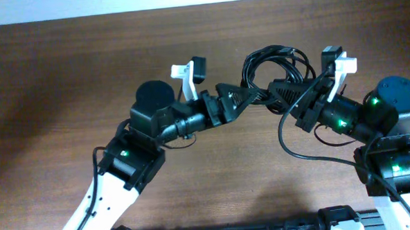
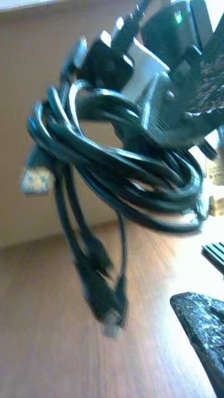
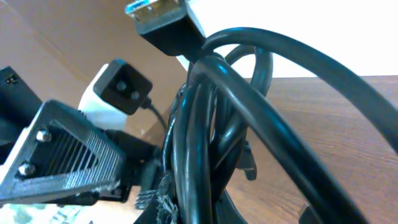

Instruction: Untangle cables

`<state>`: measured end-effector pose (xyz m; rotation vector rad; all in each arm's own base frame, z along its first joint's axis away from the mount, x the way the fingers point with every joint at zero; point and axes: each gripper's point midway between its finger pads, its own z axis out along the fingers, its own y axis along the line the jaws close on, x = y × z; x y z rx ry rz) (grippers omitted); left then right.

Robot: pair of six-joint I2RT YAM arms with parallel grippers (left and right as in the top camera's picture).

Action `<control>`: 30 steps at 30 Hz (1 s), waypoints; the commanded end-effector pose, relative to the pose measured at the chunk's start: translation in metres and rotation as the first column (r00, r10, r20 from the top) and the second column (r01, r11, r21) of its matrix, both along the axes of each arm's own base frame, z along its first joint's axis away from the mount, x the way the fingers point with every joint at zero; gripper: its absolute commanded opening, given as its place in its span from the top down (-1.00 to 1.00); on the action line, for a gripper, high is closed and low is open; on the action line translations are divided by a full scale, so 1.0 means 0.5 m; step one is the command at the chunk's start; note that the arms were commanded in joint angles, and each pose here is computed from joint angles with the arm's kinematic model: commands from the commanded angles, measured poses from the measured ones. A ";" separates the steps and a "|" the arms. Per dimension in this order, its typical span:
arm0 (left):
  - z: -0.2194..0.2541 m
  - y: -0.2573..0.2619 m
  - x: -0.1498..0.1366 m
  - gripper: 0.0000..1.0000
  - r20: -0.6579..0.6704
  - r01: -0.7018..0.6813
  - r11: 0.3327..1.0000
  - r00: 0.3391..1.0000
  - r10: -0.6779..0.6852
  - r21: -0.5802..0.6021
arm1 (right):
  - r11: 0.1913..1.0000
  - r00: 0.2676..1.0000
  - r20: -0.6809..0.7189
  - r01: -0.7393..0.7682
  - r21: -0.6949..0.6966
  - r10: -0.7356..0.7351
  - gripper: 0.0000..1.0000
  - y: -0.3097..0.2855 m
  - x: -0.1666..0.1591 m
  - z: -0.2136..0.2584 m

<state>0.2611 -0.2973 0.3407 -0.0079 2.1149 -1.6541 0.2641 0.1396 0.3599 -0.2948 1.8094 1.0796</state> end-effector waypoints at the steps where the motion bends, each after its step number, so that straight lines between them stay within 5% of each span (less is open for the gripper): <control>1: 0.006 -0.011 0.011 -0.87 -0.013 -0.018 1.000 1.000 0.018 -0.017 | 0.999 0.999 0.022 -0.033 0.012 0.033 0.92 0.006 -0.013 0.019; 4: -0.007 -0.011 0.027 -0.87 -0.039 -0.053 0.999 0.998 0.053 -0.009 | 0.997 0.997 0.022 -0.079 0.020 0.079 0.92 0.015 -0.026 0.021; 9: -0.012 -0.008 0.038 -0.35 -0.049 -0.082 0.997 0.995 0.082 -0.005 | 0.993 0.993 0.020 -0.114 0.027 0.113 0.92 0.022 -0.036 0.022; 16: -0.001 -0.007 0.047 0.04 -0.027 -0.104 0.994 0.994 0.104 -0.022 | 0.990 0.990 -0.003 -0.140 0.034 0.140 0.92 0.027 -0.045 0.016; 19: 0.009 -0.007 0.051 0.45 -0.009 -0.111 0.993 0.994 0.110 -0.036 | 0.989 0.989 -0.003 -0.145 0.035 0.145 0.92 0.028 -0.047 0.016; 21: 0.009 -0.007 0.051 1.00 -0.009 -0.111 0.993 0.994 0.111 -0.035 | 0.988 0.988 -0.004 -0.151 0.037 0.151 0.92 0.029 -0.049 0.016; 23: 0.008 -0.007 0.051 1.00 -0.001 -0.110 0.993 0.994 0.110 -0.031 | 0.988 0.988 -0.010 -0.151 0.037 0.151 0.92 0.029 -0.045 0.013; 25: 0.007 -0.005 0.054 1.00 0.064 -0.107 0.994 0.992 0.107 -0.004 | 0.988 0.988 -0.017 -0.150 0.036 0.151 0.60 0.029 -0.040 0.008; 30: 0.002 0.008 0.071 1.00 0.422 -0.121 0.979 0.906 0.040 0.167 | 0.992 0.984 -0.126 -0.128 0.009 0.128 0.41 0.023 -0.034 -0.046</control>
